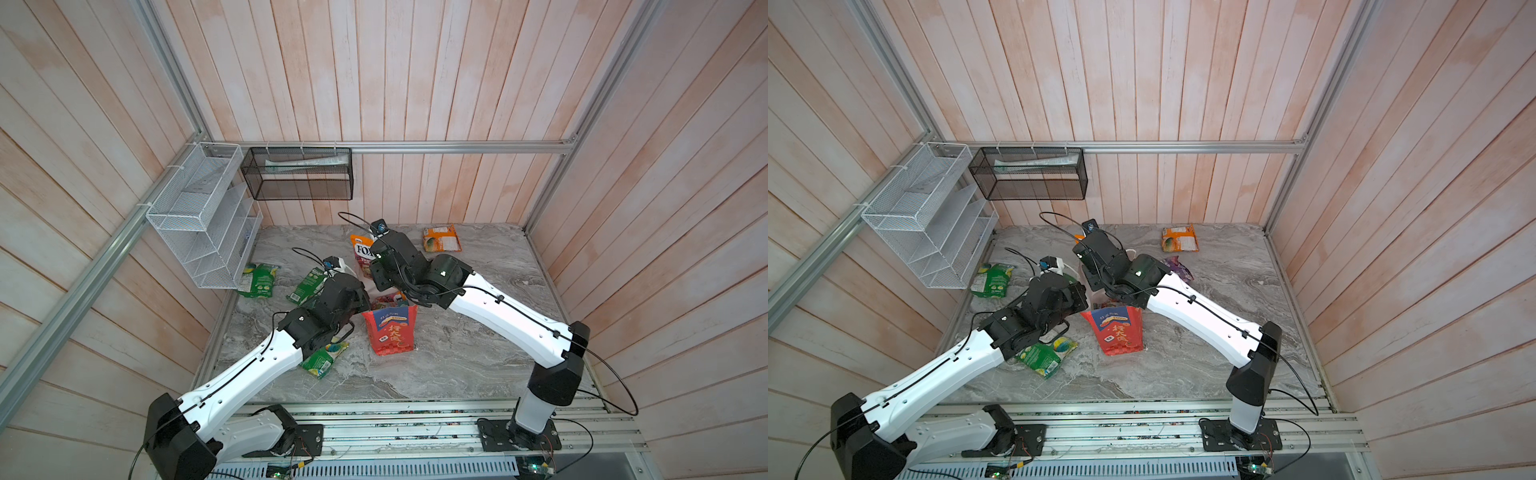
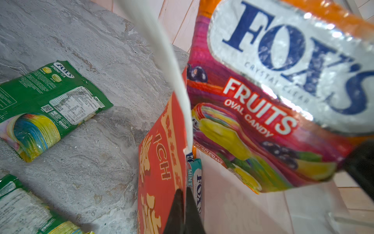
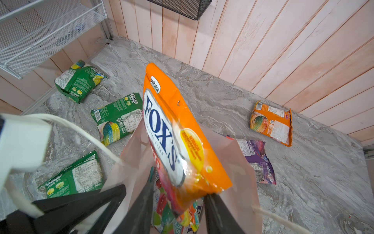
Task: Place the snacks into the paper bag
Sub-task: 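Lower the FOX'S packet into the bag and open the right gripper, then move the right gripper away from the bag toward the purple packet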
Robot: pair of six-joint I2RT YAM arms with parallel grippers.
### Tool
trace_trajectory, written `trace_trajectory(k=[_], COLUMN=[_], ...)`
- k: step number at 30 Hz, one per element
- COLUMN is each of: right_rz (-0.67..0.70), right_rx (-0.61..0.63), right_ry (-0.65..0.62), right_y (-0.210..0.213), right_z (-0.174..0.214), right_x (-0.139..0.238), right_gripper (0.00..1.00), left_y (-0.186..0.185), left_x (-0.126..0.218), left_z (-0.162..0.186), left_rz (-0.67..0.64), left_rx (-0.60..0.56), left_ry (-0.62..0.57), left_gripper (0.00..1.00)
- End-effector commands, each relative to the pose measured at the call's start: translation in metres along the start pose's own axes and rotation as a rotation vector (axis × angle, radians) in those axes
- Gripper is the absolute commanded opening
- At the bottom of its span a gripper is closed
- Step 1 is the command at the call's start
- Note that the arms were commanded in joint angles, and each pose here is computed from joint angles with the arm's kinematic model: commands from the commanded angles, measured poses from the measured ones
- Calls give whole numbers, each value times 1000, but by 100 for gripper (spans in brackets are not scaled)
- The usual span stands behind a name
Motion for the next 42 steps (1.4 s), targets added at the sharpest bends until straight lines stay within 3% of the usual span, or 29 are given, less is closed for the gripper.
trace_trajectory(k=[1,7,13,19,24,33,42], right_rz=[-52,-115,-83,-116,-14,16,15], right_rx=[-33,-117,-196,-207,-227,-372,-665], right_ry=[-71,-185,-278,-278,-325,-396,-393], right_y=[-1,-13,-40,-37,-55,-116,-231], right_z=[-19,-37,-51,-51,-54,-61,-43], right_x=[24,61,93,96,95,95,68], right_gripper=[45,60,71,85,96,97,97], left_y=[0,0,0,-1,-2,-1,-1], left_x=[6,5,4,2,3,1,1], left_z=[-8,-7,-7,-6,-6,-5,-5], left_rz=[-3,-7,-6,-3,2,-4,-3], left_rx=[-15,-17,-17,-21,-22,-20,-19], left_ry=[-33,-32,-29,-24,-23,-19,-18], left_gripper=[0,0,0,0,0,0,0])
Point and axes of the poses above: each gripper's point midway between its finger pads, its own x axis back along the fingers, its own y axis along the line the jaws close on, z = x × y, the point moved 1 cm from there along x, back along the fingers, and after that the axes turned 13 degrees about -x, right-handed, at the moved point
